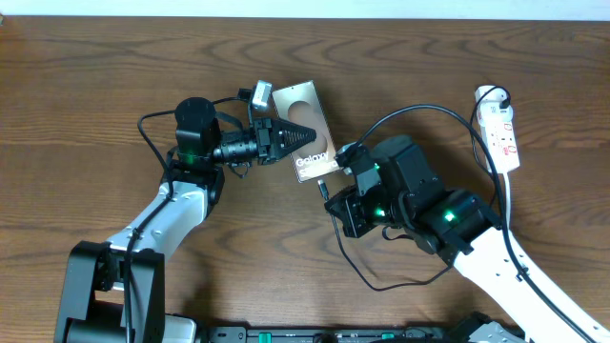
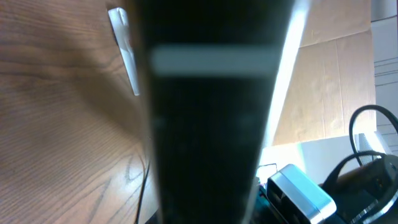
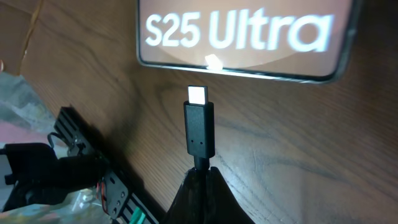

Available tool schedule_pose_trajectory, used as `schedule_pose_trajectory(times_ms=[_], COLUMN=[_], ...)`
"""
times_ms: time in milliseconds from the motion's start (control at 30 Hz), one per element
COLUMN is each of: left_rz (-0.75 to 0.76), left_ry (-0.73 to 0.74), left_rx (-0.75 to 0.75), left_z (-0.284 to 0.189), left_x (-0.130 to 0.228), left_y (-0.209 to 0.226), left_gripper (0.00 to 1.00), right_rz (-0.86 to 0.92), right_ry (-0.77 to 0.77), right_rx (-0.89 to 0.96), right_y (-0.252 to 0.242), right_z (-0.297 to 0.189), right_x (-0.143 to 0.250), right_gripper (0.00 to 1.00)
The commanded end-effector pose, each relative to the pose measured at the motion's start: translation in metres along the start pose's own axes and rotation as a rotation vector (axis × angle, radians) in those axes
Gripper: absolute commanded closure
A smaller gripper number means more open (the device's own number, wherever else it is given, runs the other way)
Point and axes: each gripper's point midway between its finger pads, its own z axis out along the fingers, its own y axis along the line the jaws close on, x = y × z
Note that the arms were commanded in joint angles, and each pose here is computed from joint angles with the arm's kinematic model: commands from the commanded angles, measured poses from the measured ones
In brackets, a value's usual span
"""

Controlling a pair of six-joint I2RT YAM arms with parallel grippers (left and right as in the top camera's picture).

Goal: Plug charger to phone and switch on socket

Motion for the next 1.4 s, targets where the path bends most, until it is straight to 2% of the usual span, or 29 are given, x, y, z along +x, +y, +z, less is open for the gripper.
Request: schedule_pose_trajectory(times_ms=[0,1367], left_rz=[0.062,0.062], left_ry=[0.02,0.021], left_rx=[0.025,0.026], left_z=[-0.0006,-0.0006], left_x=[-0.0004,-0.0004], left_y=[-0.0124,-0.0124], left_gripper=[0.93,0.93], right_rz=[-0.021,0.003], right_ry=[-0.02,-0.031], right_rx=[0.012,0.055], right_y=[0.0033,-0.0049], right_z=[-0.0033,-0.0009], right_x=[-0.0046,-0.0076], right_gripper=[0.99,0.99])
